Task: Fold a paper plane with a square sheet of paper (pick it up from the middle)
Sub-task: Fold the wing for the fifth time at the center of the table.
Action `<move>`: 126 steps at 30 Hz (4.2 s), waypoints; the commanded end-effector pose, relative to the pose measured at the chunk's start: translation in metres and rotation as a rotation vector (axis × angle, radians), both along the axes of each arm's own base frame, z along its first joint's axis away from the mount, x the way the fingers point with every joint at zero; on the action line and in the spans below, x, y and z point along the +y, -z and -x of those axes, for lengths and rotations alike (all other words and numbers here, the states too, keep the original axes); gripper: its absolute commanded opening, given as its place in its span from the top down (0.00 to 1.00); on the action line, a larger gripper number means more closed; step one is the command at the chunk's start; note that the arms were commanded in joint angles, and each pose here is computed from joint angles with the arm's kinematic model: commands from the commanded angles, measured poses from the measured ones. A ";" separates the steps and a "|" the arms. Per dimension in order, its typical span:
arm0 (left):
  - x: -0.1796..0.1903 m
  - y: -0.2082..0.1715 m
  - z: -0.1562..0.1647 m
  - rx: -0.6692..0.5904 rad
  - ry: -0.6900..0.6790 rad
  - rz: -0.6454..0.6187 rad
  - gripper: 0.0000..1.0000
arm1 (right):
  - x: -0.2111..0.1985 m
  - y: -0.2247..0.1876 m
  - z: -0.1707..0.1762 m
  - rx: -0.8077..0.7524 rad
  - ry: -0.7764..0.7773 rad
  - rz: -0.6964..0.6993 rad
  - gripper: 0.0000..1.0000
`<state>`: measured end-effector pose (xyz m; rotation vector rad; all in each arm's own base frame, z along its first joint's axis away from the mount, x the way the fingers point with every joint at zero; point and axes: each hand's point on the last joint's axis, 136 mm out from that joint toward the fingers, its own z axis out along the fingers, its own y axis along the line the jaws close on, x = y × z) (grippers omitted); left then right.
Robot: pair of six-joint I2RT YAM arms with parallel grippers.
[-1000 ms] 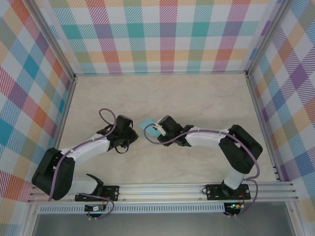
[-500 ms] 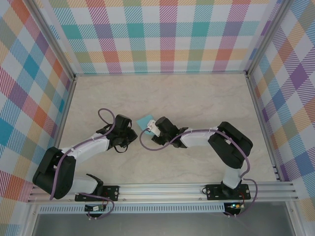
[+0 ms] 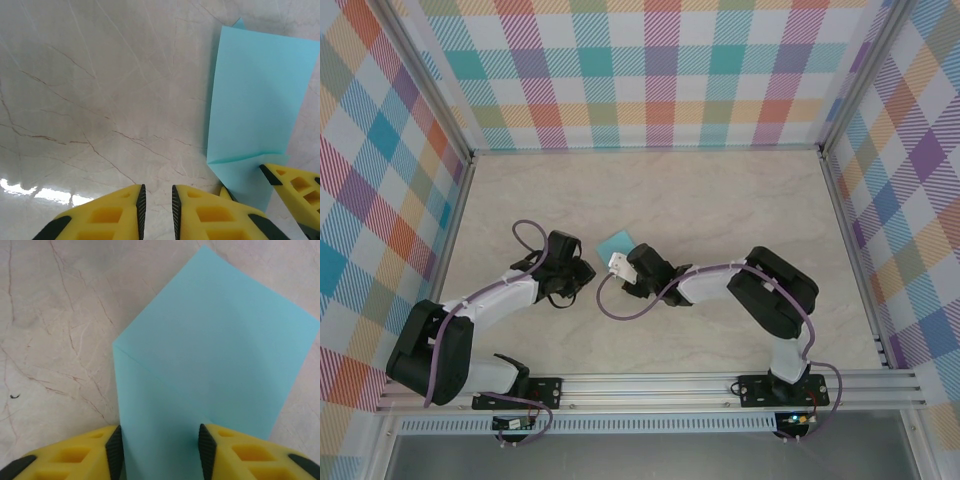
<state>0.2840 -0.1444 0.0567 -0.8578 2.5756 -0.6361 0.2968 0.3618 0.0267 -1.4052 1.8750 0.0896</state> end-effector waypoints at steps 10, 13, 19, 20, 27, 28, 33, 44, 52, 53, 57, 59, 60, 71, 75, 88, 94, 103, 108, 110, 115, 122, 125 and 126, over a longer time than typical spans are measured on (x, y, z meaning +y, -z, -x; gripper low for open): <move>-0.019 -0.009 -0.009 -0.018 -0.011 0.194 0.44 | 0.005 -0.016 0.003 0.001 0.020 -0.092 0.87; -0.027 -0.012 -0.016 -0.034 -0.019 0.257 0.38 | 0.005 -0.021 0.008 0.018 0.021 -0.128 0.90; -0.046 -0.010 -0.032 -0.030 -0.028 0.372 0.35 | 0.000 -0.033 0.017 0.047 0.038 -0.201 0.92; -0.048 -0.009 -0.034 -0.028 -0.029 0.386 0.35 | -0.001 -0.034 0.018 0.052 0.043 -0.208 0.92; -0.057 -0.004 -0.040 -0.010 -0.033 0.427 0.43 | -0.003 -0.043 0.021 0.071 0.052 -0.256 0.92; -0.057 -0.003 -0.041 -0.009 -0.034 0.426 0.46 | -0.002 -0.044 0.021 0.070 0.050 -0.259 0.92; -0.060 0.001 -0.042 0.010 -0.034 0.421 0.68 | -0.002 -0.043 0.023 0.068 0.040 -0.257 0.90; -0.061 -0.001 -0.040 0.054 -0.063 0.425 0.98 | 0.001 -0.030 0.024 0.057 -0.002 -0.215 0.68; -0.061 -0.012 -0.039 0.060 -0.065 0.420 0.99 | 0.008 -0.023 0.018 0.027 -0.022 -0.176 0.57; -0.061 -0.012 -0.039 0.064 -0.063 0.418 0.99 | 0.009 -0.023 0.017 0.022 -0.023 -0.171 0.57; -0.061 -0.012 -0.038 0.073 -0.058 0.414 0.99 | 0.012 -0.023 0.011 -0.001 -0.020 -0.166 0.60; -0.062 -0.012 -0.037 0.076 -0.056 0.412 1.00 | 0.013 -0.023 0.008 -0.010 -0.018 -0.161 0.62; -0.062 -0.012 -0.037 0.078 -0.056 0.412 0.99 | 0.014 -0.023 0.007 -0.015 -0.018 -0.160 0.63; -0.060 -0.014 -0.037 0.077 -0.053 0.395 0.97 | 0.016 -0.019 0.006 0.000 -0.009 -0.163 0.89; -0.046 -0.021 -0.038 0.056 -0.065 0.329 0.84 | 0.017 -0.017 0.011 0.068 0.011 -0.196 0.93; -0.005 -0.030 -0.031 -0.016 -0.111 0.260 0.56 | 0.010 -0.023 0.016 0.499 0.168 -0.462 0.98; -0.021 -0.030 -0.027 -0.058 -0.047 0.337 0.56 | 0.001 -0.032 0.009 0.646 0.258 -0.608 0.98; -0.048 -0.011 -0.019 -0.036 0.014 0.380 0.60 | -0.014 -0.027 0.002 0.751 0.359 -0.698 0.91; -0.069 -0.006 -0.020 -0.027 0.061 0.389 0.64 | -0.019 -0.024 0.000 0.801 0.403 -0.727 0.92; -0.075 -0.005 -0.021 -0.029 0.075 0.392 0.65 | -0.021 -0.023 0.000 0.822 0.422 -0.738 0.93; -0.086 -0.005 -0.025 -0.041 0.107 0.393 0.74 | -0.025 -0.020 0.000 0.902 0.465 -0.786 0.96; -0.095 -0.008 -0.032 -0.072 0.134 0.388 0.81 | -0.026 -0.015 -0.001 0.996 0.513 -0.829 0.98; -0.098 -0.009 -0.036 -0.085 0.146 0.389 0.83 | -0.029 -0.010 -0.001 1.024 0.540 -0.839 0.98; -0.100 -0.009 -0.037 -0.089 0.151 0.388 0.84 | -0.030 -0.010 -0.002 1.034 0.547 -0.843 0.98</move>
